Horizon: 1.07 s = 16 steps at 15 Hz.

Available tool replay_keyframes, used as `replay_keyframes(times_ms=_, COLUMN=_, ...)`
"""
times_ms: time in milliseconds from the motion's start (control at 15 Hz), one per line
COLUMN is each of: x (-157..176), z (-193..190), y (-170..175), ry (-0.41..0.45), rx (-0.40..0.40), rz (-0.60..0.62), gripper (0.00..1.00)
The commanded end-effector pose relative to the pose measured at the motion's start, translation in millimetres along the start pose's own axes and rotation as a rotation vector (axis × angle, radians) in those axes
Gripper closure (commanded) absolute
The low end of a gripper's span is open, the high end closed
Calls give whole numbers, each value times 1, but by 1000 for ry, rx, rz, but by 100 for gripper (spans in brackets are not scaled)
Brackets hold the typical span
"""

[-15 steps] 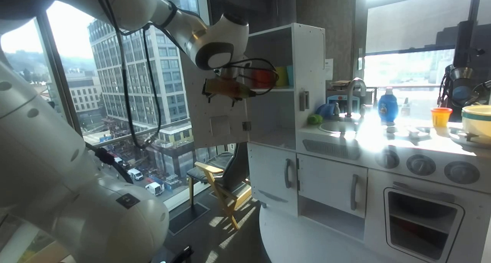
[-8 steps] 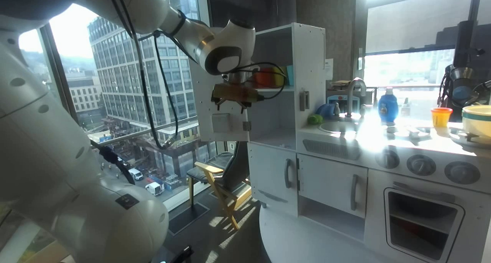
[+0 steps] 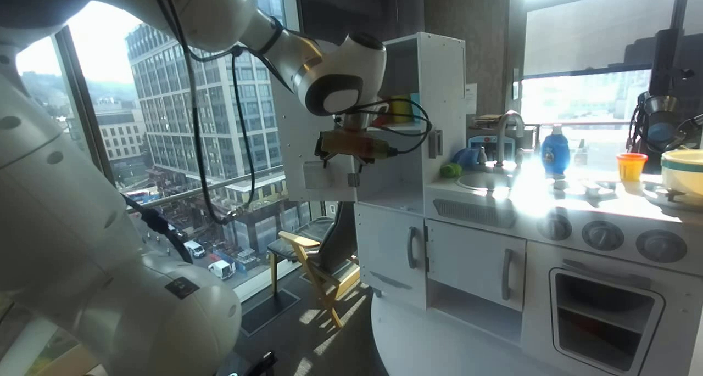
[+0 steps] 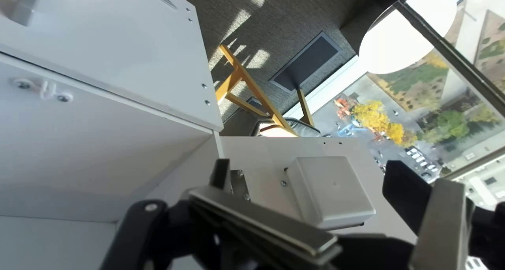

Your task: Open the cupboard doors

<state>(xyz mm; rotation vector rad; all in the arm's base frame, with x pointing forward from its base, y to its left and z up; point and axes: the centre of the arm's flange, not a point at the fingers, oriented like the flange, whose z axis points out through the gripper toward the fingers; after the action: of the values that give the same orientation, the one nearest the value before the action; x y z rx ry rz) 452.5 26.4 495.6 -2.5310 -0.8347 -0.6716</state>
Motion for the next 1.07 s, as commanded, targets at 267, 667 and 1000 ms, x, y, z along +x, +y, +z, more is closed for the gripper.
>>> replay_keyframes(times_ms=267, x=-137, z=-16, y=25, ry=23, rx=134, rz=-108, gripper=0)
replay_keyframes(times_ms=667, x=-162, z=24, y=73, ry=234, rx=43, rz=-50, gripper=0)
replay_keyframes(times_ms=1000, x=-178, z=59, y=97, ry=290, rx=19, rz=-25, gripper=0)
